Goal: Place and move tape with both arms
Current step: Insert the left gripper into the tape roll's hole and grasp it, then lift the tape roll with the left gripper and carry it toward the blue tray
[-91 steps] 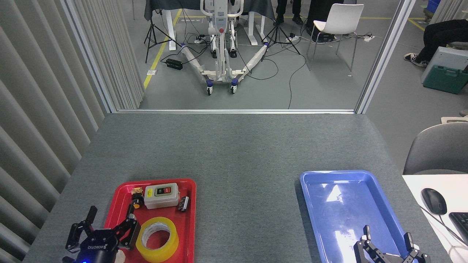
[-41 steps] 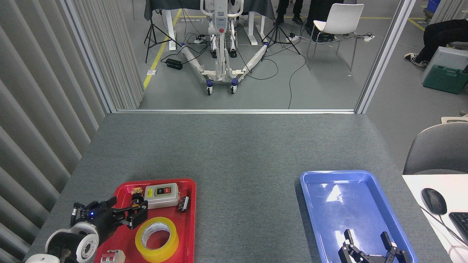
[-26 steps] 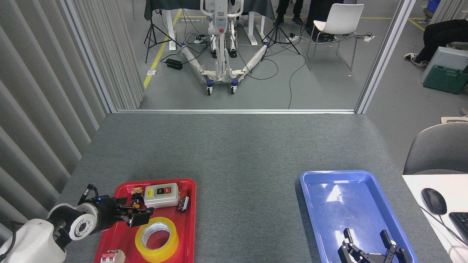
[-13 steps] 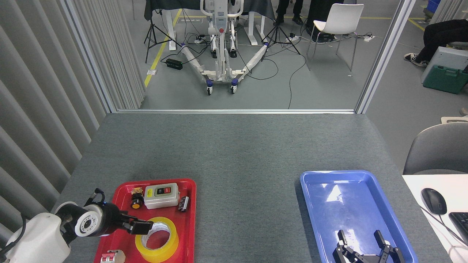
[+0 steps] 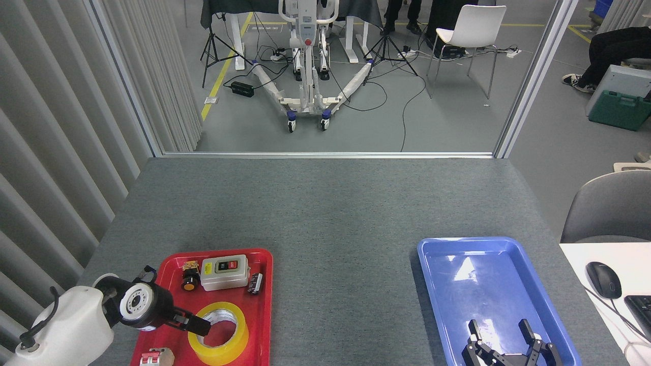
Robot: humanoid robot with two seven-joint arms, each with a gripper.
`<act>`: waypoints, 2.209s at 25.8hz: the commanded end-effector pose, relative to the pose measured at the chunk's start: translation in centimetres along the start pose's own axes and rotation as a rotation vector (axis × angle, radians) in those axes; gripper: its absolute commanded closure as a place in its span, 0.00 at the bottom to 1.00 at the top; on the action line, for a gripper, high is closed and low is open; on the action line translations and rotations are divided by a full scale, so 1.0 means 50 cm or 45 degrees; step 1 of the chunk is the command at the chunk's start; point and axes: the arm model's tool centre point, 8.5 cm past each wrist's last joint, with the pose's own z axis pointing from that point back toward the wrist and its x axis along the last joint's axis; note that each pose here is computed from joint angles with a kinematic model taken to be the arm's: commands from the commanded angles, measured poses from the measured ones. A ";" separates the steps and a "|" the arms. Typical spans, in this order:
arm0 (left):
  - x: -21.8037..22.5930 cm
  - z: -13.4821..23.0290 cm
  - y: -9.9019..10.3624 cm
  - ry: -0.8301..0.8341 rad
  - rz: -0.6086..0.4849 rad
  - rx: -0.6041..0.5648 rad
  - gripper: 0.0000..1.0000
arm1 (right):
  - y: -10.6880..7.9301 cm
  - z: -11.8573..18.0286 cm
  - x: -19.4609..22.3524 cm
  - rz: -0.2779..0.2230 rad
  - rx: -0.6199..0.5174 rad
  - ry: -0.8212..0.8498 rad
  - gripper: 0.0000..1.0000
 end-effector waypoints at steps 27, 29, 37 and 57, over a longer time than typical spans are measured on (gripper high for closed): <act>0.033 -0.055 0.009 -0.054 -0.042 -0.083 0.90 | 0.001 -0.002 -0.001 0.015 -0.004 0.000 0.00; 0.043 -0.042 0.025 -0.127 -0.108 -0.051 1.00 | 0.002 -0.002 -0.001 0.011 -0.003 -0.001 0.00; 0.071 0.054 0.114 -0.319 -0.188 0.271 1.00 | 0.001 -0.004 -0.001 0.012 -0.005 -0.010 0.00; 0.505 -0.029 0.192 -1.266 -0.501 0.661 1.00 | -0.005 -0.003 0.022 -0.045 -0.022 -0.213 0.00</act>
